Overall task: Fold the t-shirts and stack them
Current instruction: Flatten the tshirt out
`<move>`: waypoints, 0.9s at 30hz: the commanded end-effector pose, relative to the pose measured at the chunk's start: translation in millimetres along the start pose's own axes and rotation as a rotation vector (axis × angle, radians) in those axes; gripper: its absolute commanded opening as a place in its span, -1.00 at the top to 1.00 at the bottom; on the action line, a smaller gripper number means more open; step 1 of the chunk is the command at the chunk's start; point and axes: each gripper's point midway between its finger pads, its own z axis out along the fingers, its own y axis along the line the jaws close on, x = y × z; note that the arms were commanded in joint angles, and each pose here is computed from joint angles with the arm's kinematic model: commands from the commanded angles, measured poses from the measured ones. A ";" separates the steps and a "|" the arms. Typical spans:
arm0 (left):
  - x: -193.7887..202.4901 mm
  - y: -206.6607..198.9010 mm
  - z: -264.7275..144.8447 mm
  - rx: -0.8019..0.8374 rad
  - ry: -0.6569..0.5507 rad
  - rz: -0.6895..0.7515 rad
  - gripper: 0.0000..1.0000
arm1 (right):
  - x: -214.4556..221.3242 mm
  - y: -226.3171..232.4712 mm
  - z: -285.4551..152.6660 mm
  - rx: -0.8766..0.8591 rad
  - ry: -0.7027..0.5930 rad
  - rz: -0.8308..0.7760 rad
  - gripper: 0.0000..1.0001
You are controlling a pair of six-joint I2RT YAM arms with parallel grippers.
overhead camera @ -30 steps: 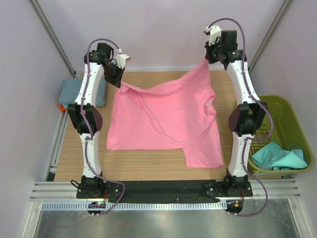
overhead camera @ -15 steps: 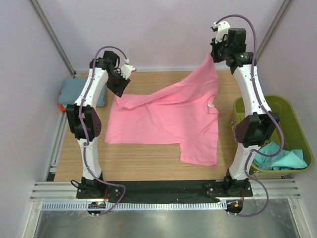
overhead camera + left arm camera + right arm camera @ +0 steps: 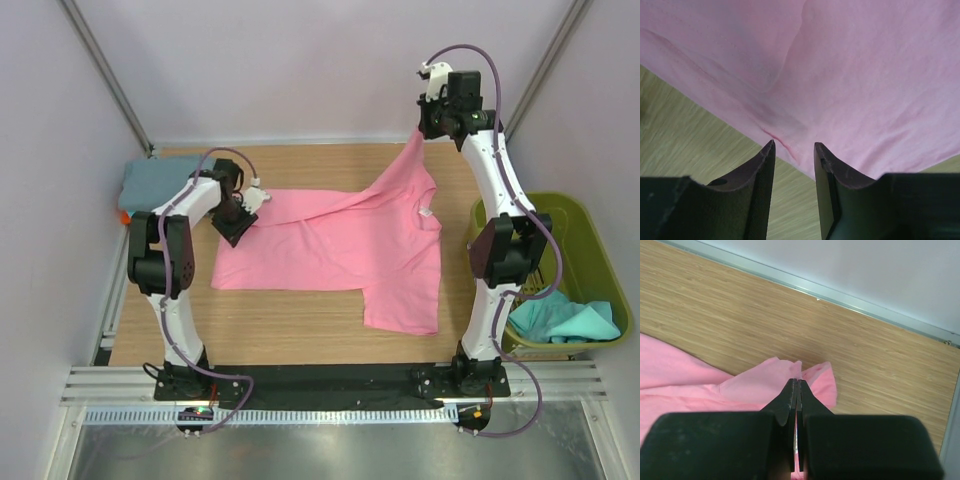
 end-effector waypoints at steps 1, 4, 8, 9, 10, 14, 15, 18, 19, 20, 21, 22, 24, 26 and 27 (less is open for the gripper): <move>-33.9 42.6 -19.3 -0.202 -0.146 0.123 0.25 | -14.0 4.9 -5.9 -0.006 -0.044 0.005 0.98; -44.9 45.4 -24.0 -0.210 -0.183 0.084 0.25 | -8.7 7.2 -5.3 -0.010 -0.029 0.002 0.98; -62.2 49.0 -39.9 -0.270 -0.256 0.081 0.24 | -6.0 6.8 -7.9 -0.006 -0.024 -0.010 0.97; -66.7 46.2 -41.3 -0.271 -0.268 0.091 0.24 | -5.6 6.6 -8.4 -0.005 -0.022 -0.013 0.97; -68.8 44.8 -42.5 -0.268 -0.273 0.096 0.23 | -5.6 6.6 -8.4 -0.005 -0.022 -0.013 0.98; -74.7 28.9 -39.9 -0.246 -0.264 0.132 0.24 | -9.5 5.6 -10.6 0.000 -0.031 -0.014 0.97; -76.5 24.7 -39.2 -0.242 -0.264 0.139 0.25 | -10.4 6.1 -11.8 0.001 -0.033 -0.017 0.98; -78.7 13.1 -34.1 -0.214 -0.260 0.143 0.26 | -10.5 4.4 -13.8 0.007 -0.033 -0.022 0.97; -78.8 11.0 -33.0 -0.212 -0.257 0.144 0.27 | -11.0 4.5 -15.6 0.007 -0.035 -0.026 0.97; -78.7 8.9 -31.0 -0.205 -0.254 0.147 0.26 | -10.3 4.7 -16.2 0.007 -0.033 -0.027 0.98; -78.7 8.4 -29.8 -0.206 -0.250 0.149 0.26 | -10.9 5.2 -17.1 0.008 -0.035 -0.030 0.98; -78.5 8.3 -27.9 -0.204 -0.248 0.144 0.26 | -10.6 4.6 -18.4 0.009 -0.034 -0.029 0.98; -76.2 10.5 -22.9 -0.210 -0.231 0.141 0.27 | -9.5 5.1 -18.9 0.010 -0.031 -0.031 0.98; -76.6 13.1 -20.2 -0.220 -0.227 0.143 0.27 | -11.3 4.9 -20.5 0.011 -0.037 -0.033 0.98; -75.7 12.8 -16.8 -0.217 -0.218 0.145 0.28 | -10.5 3.8 -20.4 0.015 -0.035 -0.030 0.98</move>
